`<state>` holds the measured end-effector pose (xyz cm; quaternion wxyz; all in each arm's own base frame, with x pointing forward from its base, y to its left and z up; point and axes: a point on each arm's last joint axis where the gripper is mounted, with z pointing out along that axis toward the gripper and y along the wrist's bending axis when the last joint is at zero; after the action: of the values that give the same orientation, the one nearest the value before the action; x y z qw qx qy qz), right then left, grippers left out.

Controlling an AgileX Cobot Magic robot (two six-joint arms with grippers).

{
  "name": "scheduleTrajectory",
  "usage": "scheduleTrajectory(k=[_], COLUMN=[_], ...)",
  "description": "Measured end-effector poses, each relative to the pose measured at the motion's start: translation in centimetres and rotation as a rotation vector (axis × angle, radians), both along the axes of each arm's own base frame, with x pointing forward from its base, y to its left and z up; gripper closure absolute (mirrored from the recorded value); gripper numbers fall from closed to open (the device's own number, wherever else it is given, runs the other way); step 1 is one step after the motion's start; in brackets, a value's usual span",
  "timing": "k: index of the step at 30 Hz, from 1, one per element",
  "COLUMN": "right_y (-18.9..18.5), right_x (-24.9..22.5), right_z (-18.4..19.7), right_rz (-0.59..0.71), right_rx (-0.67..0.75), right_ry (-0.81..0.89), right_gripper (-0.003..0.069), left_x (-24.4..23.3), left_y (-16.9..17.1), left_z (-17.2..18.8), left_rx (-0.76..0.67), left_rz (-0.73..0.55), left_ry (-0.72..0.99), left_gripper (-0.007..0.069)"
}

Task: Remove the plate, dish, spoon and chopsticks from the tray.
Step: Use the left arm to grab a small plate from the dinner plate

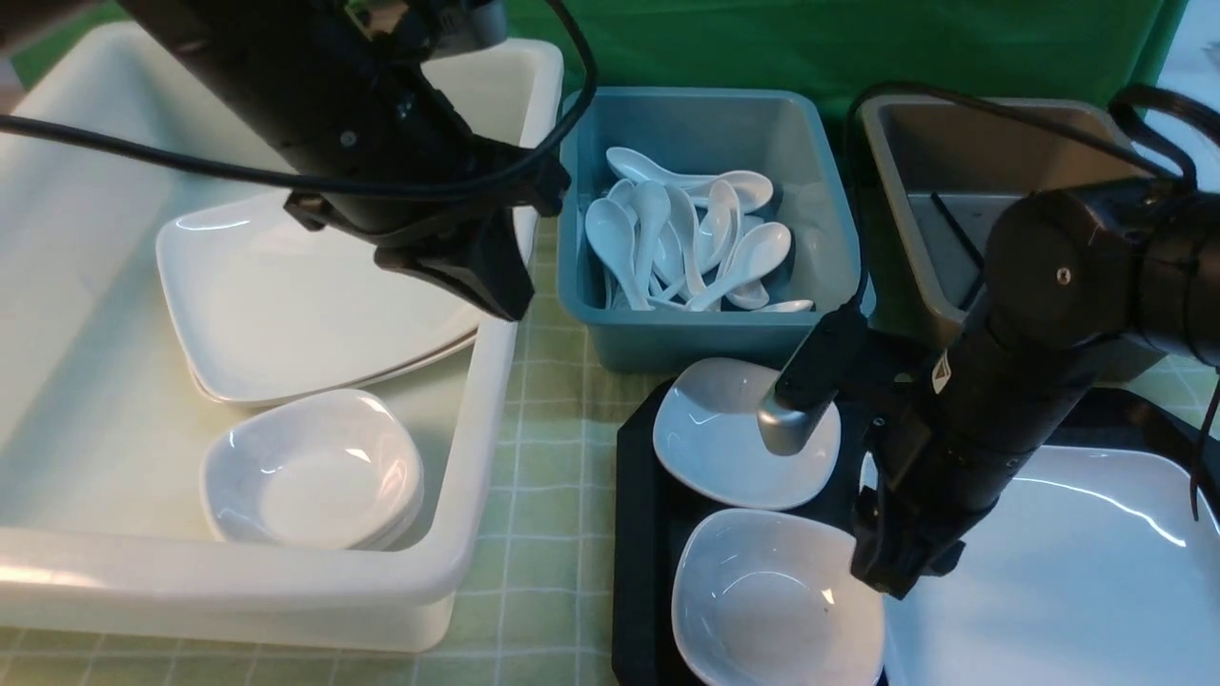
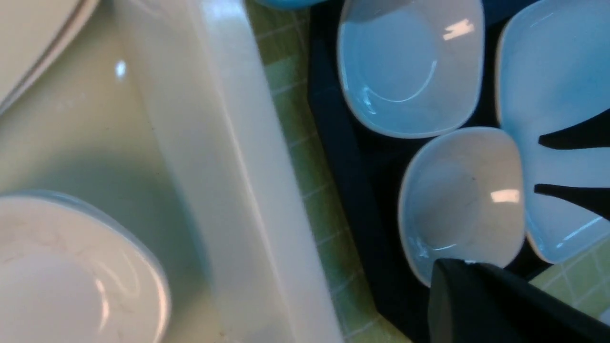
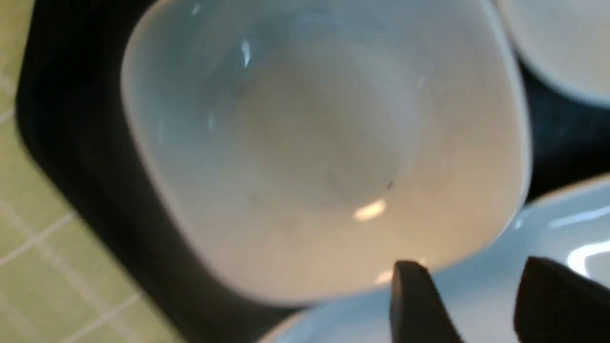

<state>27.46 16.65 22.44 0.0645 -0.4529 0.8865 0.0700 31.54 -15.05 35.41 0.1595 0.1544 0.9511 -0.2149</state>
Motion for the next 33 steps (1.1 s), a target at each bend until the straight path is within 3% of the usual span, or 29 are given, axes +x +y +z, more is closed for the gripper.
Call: scheduleTrajectory(k=[5,8,16,27,33], right_y=[-0.8,-1.8,-5.9,-10.5,-11.1], right_x=[-1.2,-2.9,-10.1,-18.3,-19.5], right_z=[1.6,3.6,9.3,14.7,15.3], right_rz=[-0.071,-0.116,-0.182,-0.217,-0.229], right_rx=[-0.068,-0.046,0.077,0.296,0.332], right_ry=[0.101,0.066,-0.117,-0.411,-0.45], right_gripper=[0.0591,0.0645,0.0648,0.0643,0.0638], left_x=[-1.4,-2.8,-2.5,-0.4,0.6], left_y=[-3.2,-6.7,-11.9,-12.9,-13.0], left_z=[-0.2,-1.8,-9.2,-14.4,-15.8], left_rx=[-0.015,0.014,0.128,0.194,0.236], left_rz=[-0.095,-0.196,-0.309,-0.269,-0.292], left_ry=[0.015,0.045,0.204,0.202,0.125], left_gripper=[0.0624,0.0624,0.0591,0.0357,0.0305])
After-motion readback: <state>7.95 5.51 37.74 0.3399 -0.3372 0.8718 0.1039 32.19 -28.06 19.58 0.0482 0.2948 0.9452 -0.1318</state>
